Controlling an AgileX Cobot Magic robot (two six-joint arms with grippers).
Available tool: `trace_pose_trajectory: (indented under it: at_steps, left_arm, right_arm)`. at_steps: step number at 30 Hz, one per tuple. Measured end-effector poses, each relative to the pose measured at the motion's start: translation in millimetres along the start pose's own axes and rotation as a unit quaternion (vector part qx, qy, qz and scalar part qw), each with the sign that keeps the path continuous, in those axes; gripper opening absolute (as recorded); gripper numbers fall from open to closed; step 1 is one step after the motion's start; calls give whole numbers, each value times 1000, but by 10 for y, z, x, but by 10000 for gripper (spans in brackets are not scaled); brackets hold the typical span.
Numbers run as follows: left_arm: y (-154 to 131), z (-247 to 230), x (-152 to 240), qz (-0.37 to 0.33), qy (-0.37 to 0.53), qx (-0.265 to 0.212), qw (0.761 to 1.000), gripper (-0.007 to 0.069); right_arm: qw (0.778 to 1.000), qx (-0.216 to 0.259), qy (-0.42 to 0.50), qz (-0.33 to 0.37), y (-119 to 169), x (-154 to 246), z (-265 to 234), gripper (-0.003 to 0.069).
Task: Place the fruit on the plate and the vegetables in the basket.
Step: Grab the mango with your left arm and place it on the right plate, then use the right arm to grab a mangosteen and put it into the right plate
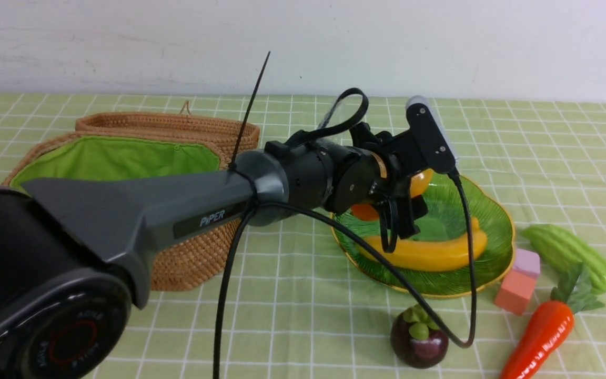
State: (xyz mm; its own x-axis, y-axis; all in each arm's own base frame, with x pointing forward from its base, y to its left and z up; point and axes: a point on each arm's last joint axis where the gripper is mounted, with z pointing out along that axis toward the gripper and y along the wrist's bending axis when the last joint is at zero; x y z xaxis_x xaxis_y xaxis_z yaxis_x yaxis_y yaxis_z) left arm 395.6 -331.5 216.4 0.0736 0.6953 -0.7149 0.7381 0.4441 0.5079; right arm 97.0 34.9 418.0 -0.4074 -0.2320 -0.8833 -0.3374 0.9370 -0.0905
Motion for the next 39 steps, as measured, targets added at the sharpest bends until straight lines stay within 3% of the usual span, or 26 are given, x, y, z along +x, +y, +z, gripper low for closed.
trace_pose_trajectory:
  at_steps: [7, 14, 21, 28, 29, 30, 31, 34, 35, 39]
  left_arm:
    - [-7, -63, -47, 2, 9, 11, 1000, 659]
    - [113, -466, -283, -2, 32, 34, 999, 576]
    - [274, -1181, -587, -69, 65, 78, 992, 489]
    - [337, -1765, -691, -168, 124, 104, 972, 328]
    - [372, -1901, -728, -208, 126, 95, 965, 260]
    - [382, -1936, -738, -212, 125, 92, 965, 251]
    - [410, -2088, -750, -243, 138, 84, 957, 168]
    - [442, -2286, -746, -255, 157, 72, 951, 73]
    - [471, -2496, -729, -253, 159, 55, 953, -3]
    - [435, -2829, -631, -265, 154, 37, 951, -13]
  right_arm:
    - [1000, 0, -1, 0, 0, -1, 0, 209]
    - [1000, -3, 0, 2, 6, 1, 0, 212]
    - [1000, -10, 1, 8, 19, 2, 0, 212]
    - [999, -33, 15, 15, 61, 26, -2, 212]
    - [999, -41, 16, 21, 75, 27, -4, 212]
    - [999, -42, 16, 21, 77, 27, -4, 212]
    - [998, -52, 21, 28, 96, 32, 0, 211]
    - [997, -63, 35, 35, 123, 43, 27, 201]
    - [995, -71, 50, 40, 151, 46, 78, 187]
    - [992, -80, 88, 44, 204, 42, 252, 151]
